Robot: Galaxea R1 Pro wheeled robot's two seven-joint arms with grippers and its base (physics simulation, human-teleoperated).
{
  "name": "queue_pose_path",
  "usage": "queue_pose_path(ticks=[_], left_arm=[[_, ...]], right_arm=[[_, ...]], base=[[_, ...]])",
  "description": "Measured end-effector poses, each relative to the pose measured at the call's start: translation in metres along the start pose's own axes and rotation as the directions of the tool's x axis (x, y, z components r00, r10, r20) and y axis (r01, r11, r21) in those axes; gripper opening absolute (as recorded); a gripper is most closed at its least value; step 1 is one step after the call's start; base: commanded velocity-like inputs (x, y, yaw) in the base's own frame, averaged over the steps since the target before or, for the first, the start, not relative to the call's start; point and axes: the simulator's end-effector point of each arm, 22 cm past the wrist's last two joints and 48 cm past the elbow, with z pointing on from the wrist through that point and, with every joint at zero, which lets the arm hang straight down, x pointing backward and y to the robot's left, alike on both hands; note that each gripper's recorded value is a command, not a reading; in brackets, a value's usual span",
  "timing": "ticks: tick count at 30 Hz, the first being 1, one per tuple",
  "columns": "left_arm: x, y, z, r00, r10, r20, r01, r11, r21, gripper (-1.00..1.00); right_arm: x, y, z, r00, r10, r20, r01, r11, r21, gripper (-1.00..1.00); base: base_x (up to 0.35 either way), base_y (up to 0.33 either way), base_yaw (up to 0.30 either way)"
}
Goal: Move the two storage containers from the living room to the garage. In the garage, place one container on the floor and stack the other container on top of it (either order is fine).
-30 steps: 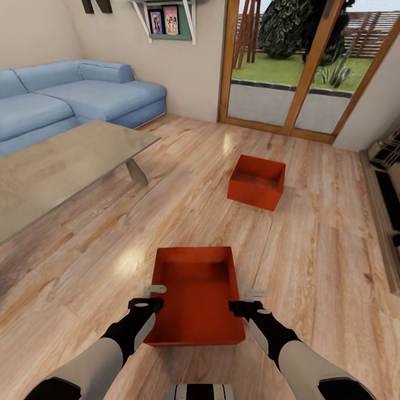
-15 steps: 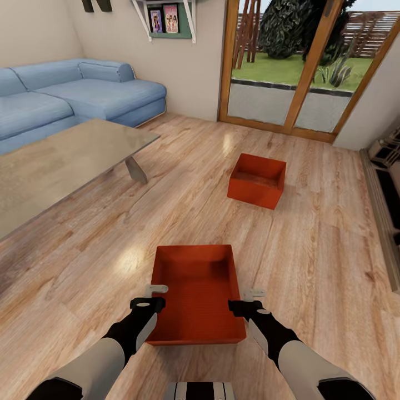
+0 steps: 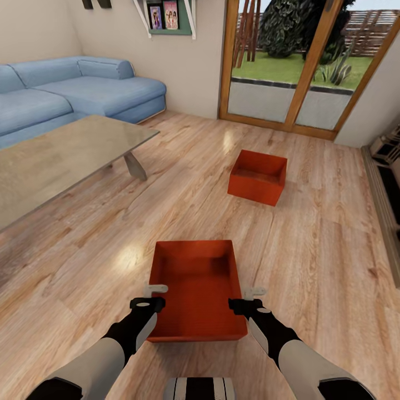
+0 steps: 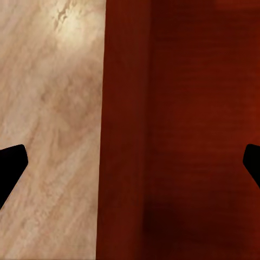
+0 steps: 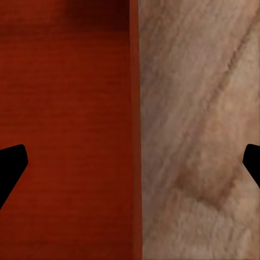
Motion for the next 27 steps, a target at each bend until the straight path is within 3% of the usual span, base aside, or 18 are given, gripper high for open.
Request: queue_pose_path(ticks=[7, 27], left_arm=[[0.011, -0.003, 0.012, 1.0, 0.0, 0.0, 0.0, 1.0, 0.001, 1.0], [0.012, 0.004, 0.013, 1.0, 0.007, 0.0, -0.007, 1.0, -0.008, 1.0]], right_arm=[[0.011, -0.001, 0.011, 1.0, -0.001, 0.001, 0.001, 1.0, 0.0, 1.0], [0.011, 0.0, 0.011, 1.0, -0.003, 0.001, 0.003, 1.0, 0.0, 1.0]], base=[[0.0, 0.0, 0.0], [0.0, 0.0, 0.0]])
